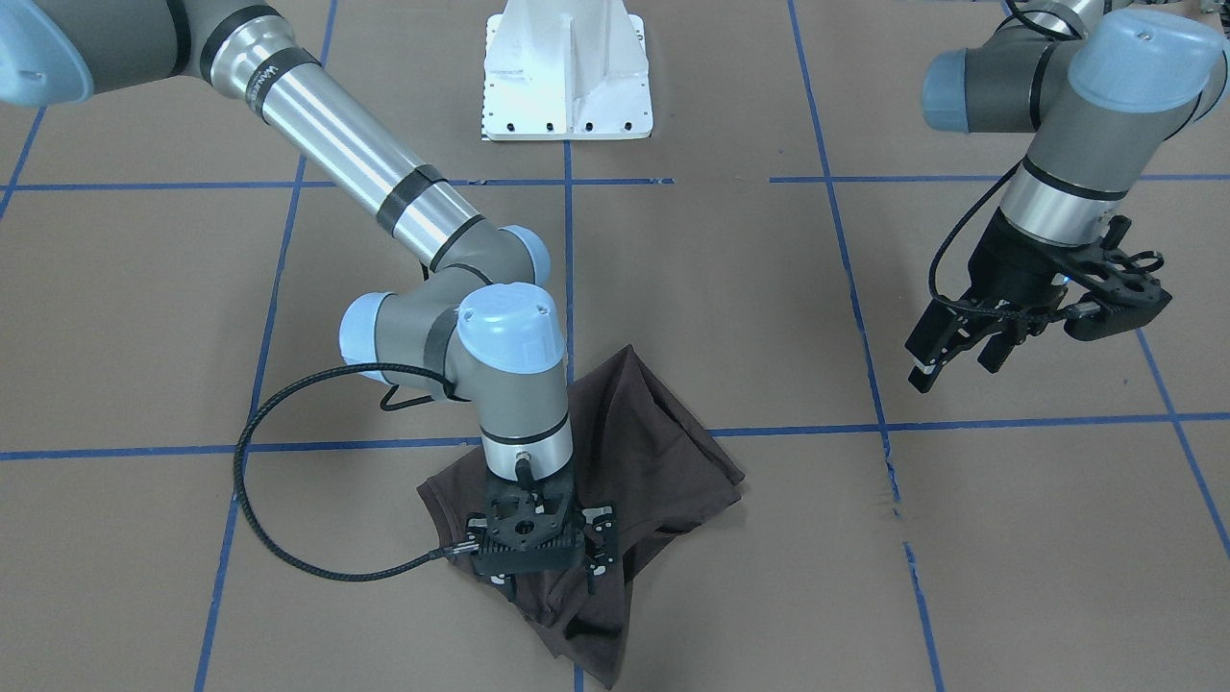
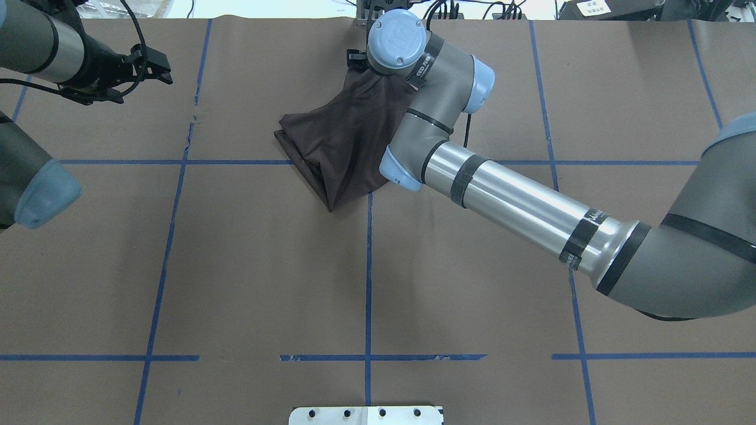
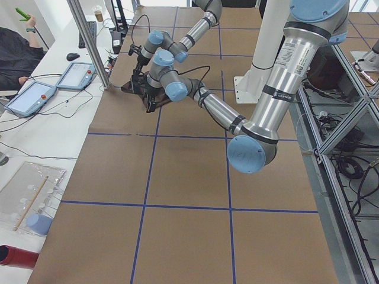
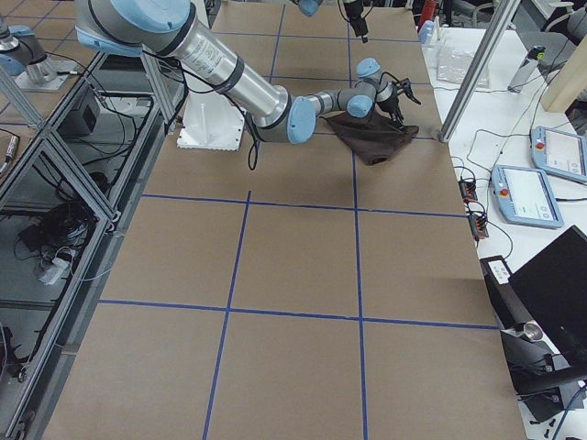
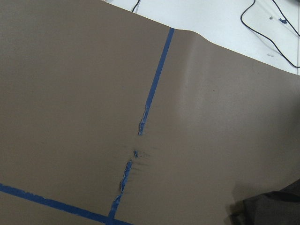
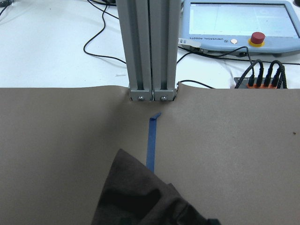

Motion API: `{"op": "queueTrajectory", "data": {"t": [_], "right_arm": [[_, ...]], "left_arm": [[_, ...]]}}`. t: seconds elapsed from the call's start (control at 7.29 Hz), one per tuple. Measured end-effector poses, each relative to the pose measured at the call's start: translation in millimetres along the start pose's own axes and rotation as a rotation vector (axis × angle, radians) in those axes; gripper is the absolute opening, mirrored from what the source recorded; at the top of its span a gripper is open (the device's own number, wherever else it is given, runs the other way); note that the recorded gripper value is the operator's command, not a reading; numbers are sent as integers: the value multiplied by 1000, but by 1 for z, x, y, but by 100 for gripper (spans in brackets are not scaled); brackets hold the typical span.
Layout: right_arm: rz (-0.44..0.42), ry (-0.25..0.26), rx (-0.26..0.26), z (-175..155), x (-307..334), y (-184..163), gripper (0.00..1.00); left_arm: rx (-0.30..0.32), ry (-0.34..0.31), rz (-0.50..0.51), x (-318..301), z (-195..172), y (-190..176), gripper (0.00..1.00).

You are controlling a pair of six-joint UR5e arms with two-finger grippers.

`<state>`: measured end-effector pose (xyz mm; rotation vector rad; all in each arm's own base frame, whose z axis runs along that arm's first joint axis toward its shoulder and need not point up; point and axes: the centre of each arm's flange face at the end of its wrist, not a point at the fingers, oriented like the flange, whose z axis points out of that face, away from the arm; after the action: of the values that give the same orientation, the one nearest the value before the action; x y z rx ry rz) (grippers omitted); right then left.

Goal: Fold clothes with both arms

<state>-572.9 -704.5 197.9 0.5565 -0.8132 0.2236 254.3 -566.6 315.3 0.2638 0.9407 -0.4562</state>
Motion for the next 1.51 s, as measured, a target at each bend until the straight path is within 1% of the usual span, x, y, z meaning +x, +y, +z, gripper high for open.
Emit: {"op": "queueTrajectory", "data": {"t": [0.14, 0.27, 0.41, 0.55, 0.69, 0.82, 0.96, 1.1, 1.23, 1.37, 1.51], "right_arm": [[0, 15, -51, -12, 19, -15, 100], [-23, 43, -116, -27, 46, -35, 100], [-65, 61, -206, -44, 93, -60, 100], [-104, 63, -289, -65, 156, -84, 100], [-129, 57, -363, -91, 235, -106, 100], [-153, 44, -427, -124, 323, -124, 100], [-184, 40, -476, -158, 401, -136, 100], [-228, 48, -528, -195, 475, -141, 100], [-270, 52, -580, -221, 542, -132, 100], [-290, 44, -626, -233, 605, -106, 100], [-286, 35, -656, -240, 657, -70, 100]], "left_arm": [[1, 19, -11, 14, -2, 0, 100], [-3, 40, -27, 29, 0, 3, 100], [-4, 58, -23, 38, 0, 5, 100], [-4, 69, -6, 41, -1, 6, 100], [-4, 77, 17, 42, -3, 7, 100], [-18, 87, 72, 39, -12, 6, 100], [-34, 81, 157, 18, -25, -3, 100], [-34, 37, 267, -24, -43, -23, 100], [-35, -35, 404, -73, -56, -45, 100], [-49, -126, 563, -136, -72, -72, 100], [-80, -215, 681, -204, -97, -101, 100]]}}
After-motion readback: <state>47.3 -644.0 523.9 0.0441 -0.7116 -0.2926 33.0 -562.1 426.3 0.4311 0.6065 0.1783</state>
